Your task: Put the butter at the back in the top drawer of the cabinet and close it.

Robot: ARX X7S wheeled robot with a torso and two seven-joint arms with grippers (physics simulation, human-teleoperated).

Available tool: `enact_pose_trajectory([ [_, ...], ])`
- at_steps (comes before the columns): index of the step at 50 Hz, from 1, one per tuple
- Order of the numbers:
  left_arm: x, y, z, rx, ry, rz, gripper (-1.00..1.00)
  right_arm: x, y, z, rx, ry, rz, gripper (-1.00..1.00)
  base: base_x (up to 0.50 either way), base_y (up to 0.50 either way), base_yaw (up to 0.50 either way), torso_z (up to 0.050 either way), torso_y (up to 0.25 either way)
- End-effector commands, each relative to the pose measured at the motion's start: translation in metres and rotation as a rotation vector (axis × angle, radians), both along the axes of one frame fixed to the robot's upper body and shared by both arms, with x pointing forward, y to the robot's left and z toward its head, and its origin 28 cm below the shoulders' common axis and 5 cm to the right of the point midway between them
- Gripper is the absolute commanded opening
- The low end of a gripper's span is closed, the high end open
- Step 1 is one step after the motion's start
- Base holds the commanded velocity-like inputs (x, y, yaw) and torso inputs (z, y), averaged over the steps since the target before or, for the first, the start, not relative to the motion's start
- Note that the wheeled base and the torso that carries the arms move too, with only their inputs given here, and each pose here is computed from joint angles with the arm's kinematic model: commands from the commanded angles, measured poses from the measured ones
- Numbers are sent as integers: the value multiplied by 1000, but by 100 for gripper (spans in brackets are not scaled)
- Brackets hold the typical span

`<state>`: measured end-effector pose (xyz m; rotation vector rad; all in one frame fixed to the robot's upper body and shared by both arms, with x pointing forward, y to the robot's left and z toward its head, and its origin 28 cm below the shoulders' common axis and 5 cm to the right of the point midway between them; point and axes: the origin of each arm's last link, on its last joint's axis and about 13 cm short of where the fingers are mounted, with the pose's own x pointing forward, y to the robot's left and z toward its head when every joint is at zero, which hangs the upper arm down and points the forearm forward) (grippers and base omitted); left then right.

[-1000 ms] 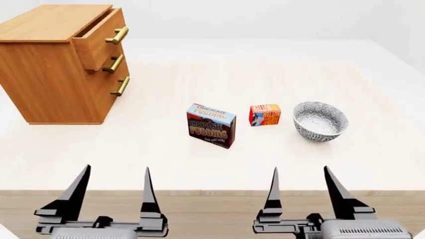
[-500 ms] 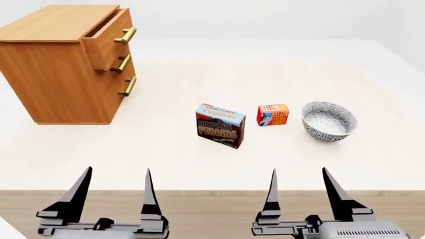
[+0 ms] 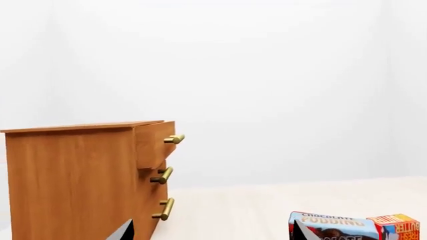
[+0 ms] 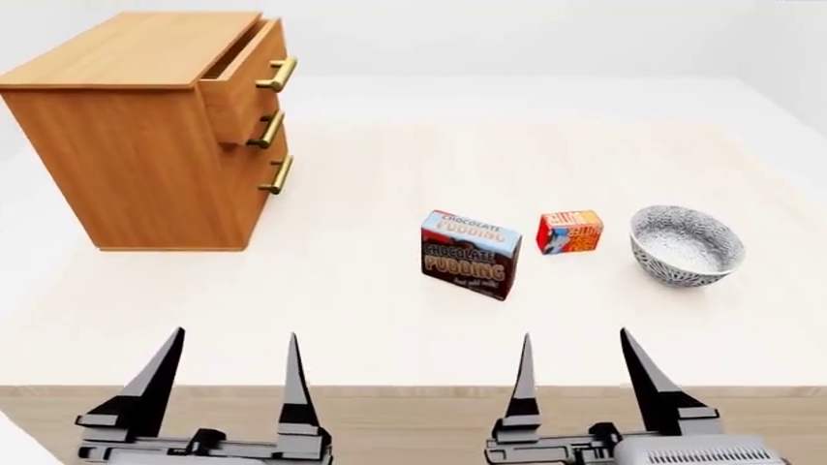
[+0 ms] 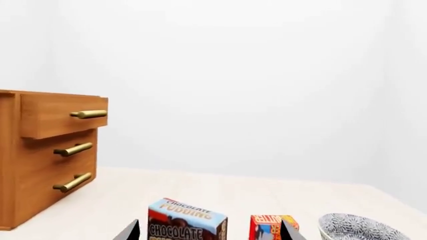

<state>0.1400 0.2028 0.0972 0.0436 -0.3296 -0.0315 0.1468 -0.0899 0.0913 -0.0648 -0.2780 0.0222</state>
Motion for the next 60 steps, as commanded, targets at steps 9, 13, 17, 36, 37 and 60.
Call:
enact_pose_trajectory([
  [9, -1, -1, 0, 5, -3, -12, 100, -1, 1, 0, -11, 4, 21, 100, 500, 0, 0, 0, 0],
  [13, -1, -2, 0, 5, -3, -15, 100, -1, 1, 1, -12, 4, 22, 100, 500, 0, 0, 0, 0],
  [17, -1, -2, 1, 5, -4, -18, 100, -1, 1, 1, -14, 3, 24, 100, 500, 0, 0, 0, 0],
  [36, -2, -2, 4, 0, -7, -21, 100, -2, 2, 6, -11, -17, 26, 100, 342, 0, 0, 0, 0],
  [37, -2, -2, 4, 0, -7, -21, 100, -3, 2, 6, -11, -19, 26, 100, 0, 0, 0, 0, 0],
  [60, 0, 2, 11, 9, 0, -7, 100, -3, 1, 5, -3, -17, 27, 100, 172, 0, 0, 0, 1],
])
